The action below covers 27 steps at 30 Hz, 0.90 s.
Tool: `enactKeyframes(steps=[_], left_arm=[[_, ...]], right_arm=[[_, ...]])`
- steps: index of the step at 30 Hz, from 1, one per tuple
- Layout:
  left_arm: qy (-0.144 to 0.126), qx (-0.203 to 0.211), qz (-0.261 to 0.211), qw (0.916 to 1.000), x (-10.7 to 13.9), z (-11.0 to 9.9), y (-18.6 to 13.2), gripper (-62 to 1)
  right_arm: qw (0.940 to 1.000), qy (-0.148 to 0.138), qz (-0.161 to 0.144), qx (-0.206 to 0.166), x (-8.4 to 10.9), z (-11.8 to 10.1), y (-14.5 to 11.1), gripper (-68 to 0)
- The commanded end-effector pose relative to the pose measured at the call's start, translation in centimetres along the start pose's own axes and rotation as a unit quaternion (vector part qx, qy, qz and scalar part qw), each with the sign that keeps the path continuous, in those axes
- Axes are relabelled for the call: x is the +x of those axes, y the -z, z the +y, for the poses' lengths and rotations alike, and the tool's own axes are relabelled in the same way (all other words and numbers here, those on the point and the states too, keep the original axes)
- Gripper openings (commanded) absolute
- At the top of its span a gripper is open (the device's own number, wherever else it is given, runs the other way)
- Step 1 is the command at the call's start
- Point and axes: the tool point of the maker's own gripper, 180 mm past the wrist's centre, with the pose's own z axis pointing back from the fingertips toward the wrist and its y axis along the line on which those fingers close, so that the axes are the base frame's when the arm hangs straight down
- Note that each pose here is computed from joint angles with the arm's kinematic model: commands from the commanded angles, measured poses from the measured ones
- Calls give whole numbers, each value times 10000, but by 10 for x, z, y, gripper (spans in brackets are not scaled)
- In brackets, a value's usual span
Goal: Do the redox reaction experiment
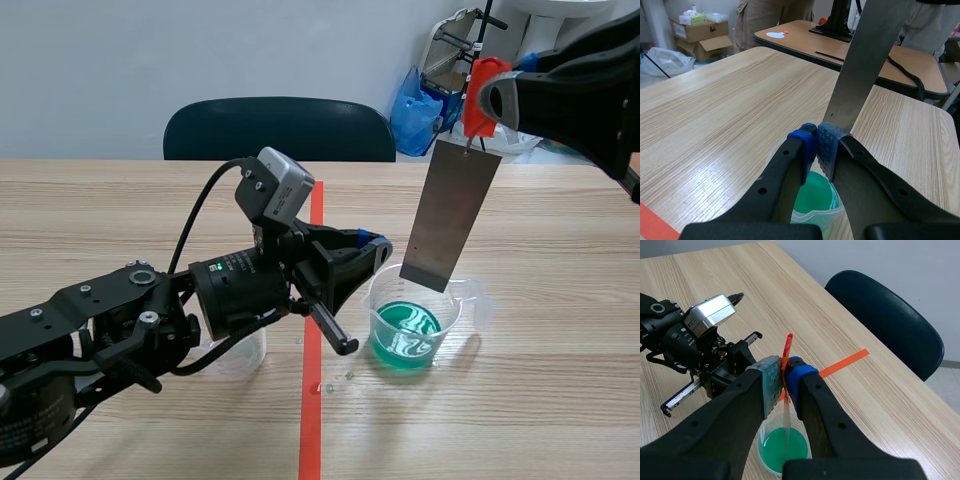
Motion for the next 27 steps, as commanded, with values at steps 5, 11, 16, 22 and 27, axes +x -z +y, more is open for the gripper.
enactKeyframes(steps=[5, 11, 16, 22, 27], left_arm=[[40, -46, -193, 9998, 13, -1, 3, -583], [41, -45, -193, 9998, 13, -1, 3, -583], [39, -45, -193, 9998, 13, -1, 3, -583], [56, -32, -163, 9998, 12, 1, 1, -583], [86, 0, -119, 9999, 9, 4, -5, -583]], right_arm=[[9997, -145, -183, 46, 13, 1, -1, -667], [9997, -145, -183, 46, 13, 1, -1, -667], [9997, -145, -183, 46, 13, 1, -1, -667], [9997, -145, -183, 46, 13, 1, -1, -667], [9997, -145, -183, 46, 13, 1, -1, -667]])
